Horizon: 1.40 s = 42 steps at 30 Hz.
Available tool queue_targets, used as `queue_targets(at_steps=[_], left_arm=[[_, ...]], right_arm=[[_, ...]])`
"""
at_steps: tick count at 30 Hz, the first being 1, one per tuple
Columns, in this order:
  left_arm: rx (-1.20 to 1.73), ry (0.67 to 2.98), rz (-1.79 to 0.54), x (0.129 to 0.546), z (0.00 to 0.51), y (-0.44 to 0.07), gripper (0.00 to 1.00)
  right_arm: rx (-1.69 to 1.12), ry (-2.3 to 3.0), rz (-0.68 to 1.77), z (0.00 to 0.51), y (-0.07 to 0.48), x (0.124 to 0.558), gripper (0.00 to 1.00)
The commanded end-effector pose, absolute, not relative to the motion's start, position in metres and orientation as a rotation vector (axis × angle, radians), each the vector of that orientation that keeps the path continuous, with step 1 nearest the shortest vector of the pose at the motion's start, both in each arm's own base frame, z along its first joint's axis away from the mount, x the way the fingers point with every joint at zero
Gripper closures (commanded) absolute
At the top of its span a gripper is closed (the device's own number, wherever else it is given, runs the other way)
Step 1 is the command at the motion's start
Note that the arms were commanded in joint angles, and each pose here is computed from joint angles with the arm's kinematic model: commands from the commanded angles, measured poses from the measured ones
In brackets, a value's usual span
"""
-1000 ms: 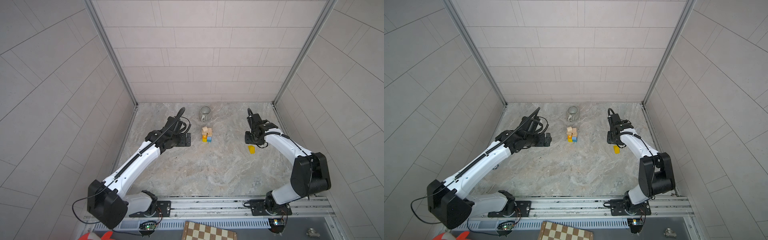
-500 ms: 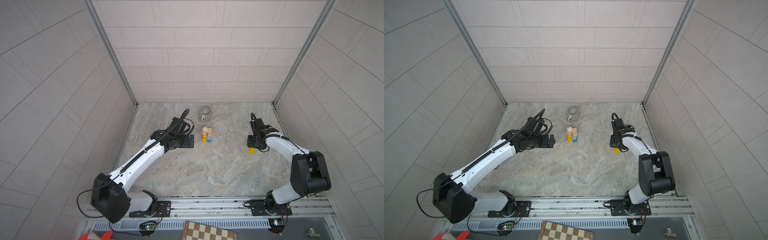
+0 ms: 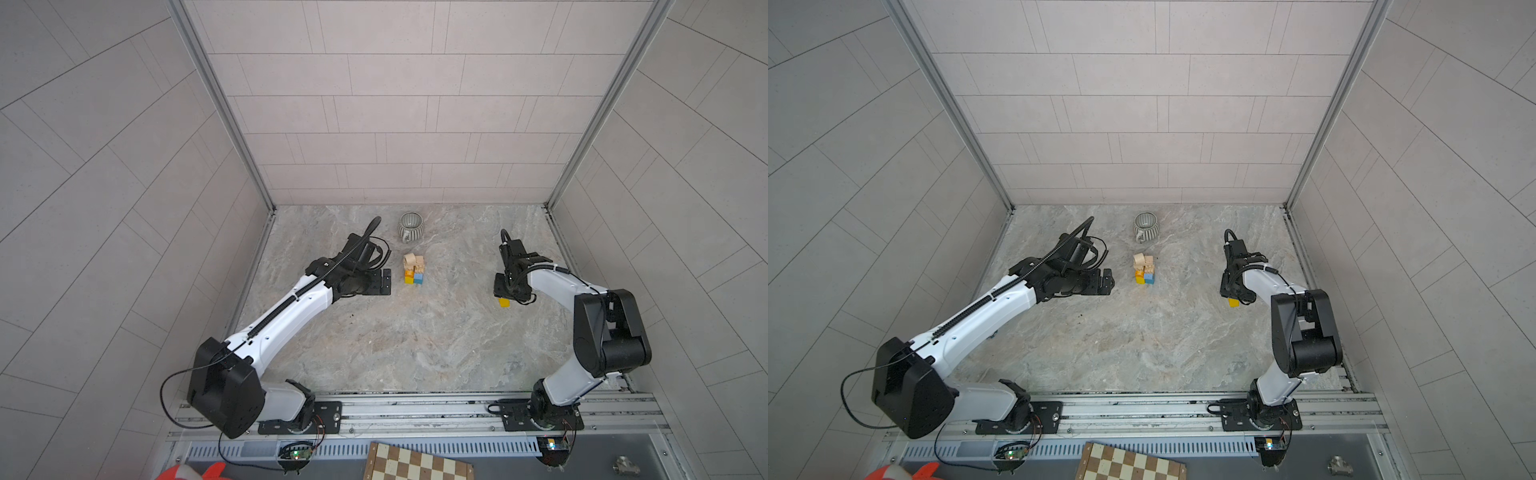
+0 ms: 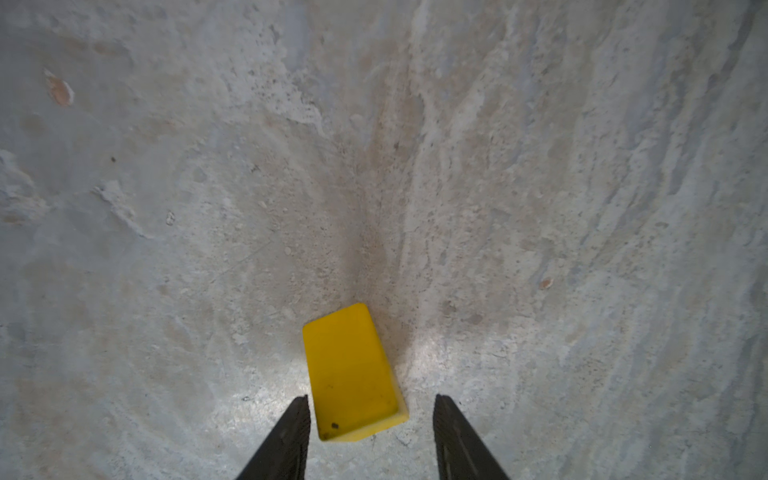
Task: Build the wood block tower
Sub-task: 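Lower the right gripper and close it on the yellow wedge block, then lift the yellow wedge with the right gripper and carry it over the stack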
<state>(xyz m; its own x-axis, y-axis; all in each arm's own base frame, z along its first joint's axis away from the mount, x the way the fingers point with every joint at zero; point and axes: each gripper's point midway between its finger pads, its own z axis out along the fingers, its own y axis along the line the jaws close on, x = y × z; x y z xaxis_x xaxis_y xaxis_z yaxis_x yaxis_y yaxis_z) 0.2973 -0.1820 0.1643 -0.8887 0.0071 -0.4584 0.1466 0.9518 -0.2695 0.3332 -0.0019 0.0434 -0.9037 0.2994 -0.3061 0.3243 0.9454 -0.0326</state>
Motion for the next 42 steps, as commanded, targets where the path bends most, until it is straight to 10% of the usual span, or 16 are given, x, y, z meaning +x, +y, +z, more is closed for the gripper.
queue_targets(at_steps=[1,23,42], left_arm=[[0.096,2.66,-0.439,0.296,0.159,-0.184,0.0],[0.078,2.664,-0.469,0.296,0.161,-0.182,0.0],[-0.01,2.615,-0.449,0.3,0.171,-0.166,0.0]], right_arm=[[0.487,2.819,-0.124,0.036,-0.004,0.331,0.5],[0.477,2.847,-0.047,0.03,0.007,0.332,0.78],[0.314,2.799,0.025,0.085,0.048,0.363,0.78]])
